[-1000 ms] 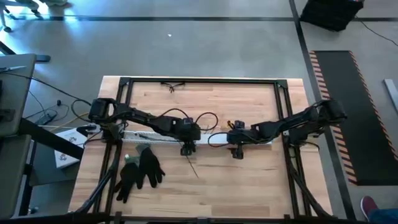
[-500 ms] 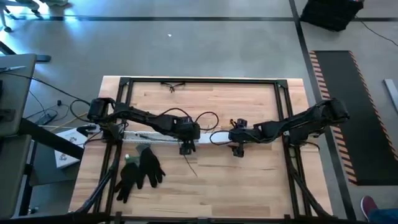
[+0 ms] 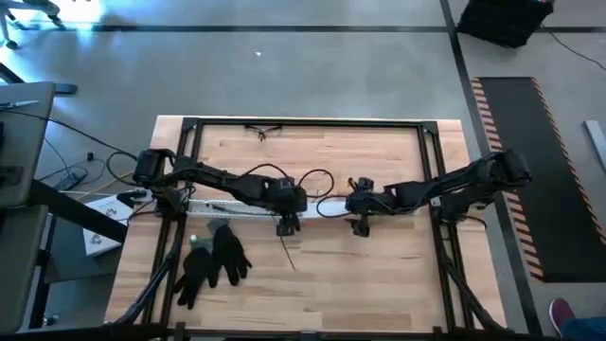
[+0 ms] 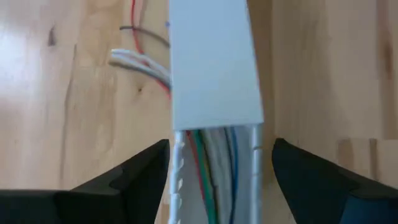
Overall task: Ziptie cables
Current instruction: Close the white cable duct
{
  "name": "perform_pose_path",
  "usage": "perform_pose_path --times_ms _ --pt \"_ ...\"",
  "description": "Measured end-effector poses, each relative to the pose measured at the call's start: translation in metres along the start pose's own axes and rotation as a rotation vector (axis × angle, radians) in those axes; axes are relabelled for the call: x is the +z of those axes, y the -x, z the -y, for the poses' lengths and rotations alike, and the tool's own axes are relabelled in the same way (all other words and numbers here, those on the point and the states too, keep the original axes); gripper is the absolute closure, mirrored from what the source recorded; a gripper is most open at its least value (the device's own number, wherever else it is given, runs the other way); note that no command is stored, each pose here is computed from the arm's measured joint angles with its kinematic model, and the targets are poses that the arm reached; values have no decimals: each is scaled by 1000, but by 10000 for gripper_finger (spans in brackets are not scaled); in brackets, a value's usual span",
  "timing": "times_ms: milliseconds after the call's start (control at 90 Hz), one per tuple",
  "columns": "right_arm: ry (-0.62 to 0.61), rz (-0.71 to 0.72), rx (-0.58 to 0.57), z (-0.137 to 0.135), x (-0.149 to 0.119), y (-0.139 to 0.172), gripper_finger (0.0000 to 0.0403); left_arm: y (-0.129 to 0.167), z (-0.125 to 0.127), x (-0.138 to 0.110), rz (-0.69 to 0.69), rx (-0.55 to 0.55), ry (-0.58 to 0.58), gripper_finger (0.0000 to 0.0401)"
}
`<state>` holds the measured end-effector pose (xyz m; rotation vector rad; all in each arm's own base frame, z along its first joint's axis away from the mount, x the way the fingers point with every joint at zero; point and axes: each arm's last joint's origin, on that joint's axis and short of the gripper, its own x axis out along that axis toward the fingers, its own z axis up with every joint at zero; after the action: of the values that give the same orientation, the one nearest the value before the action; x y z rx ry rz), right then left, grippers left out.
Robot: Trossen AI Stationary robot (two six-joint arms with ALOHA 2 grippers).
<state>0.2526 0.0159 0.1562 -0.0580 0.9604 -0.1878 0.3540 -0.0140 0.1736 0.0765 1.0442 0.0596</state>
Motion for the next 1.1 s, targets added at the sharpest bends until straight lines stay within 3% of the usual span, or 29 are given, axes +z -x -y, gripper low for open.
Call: perform_pose_path --times_ms 589,944,1100 --pt "44 -48 121 15 -24 -13 72 -9 1 -11 20 10 12 139" --pt "-26 -51 152 9 -24 -12 168 -9 0 -10 29 29 11 139" --pt "-58 -53 158 6 -23 -11 183 -9 0 -10 29 34 12 139"
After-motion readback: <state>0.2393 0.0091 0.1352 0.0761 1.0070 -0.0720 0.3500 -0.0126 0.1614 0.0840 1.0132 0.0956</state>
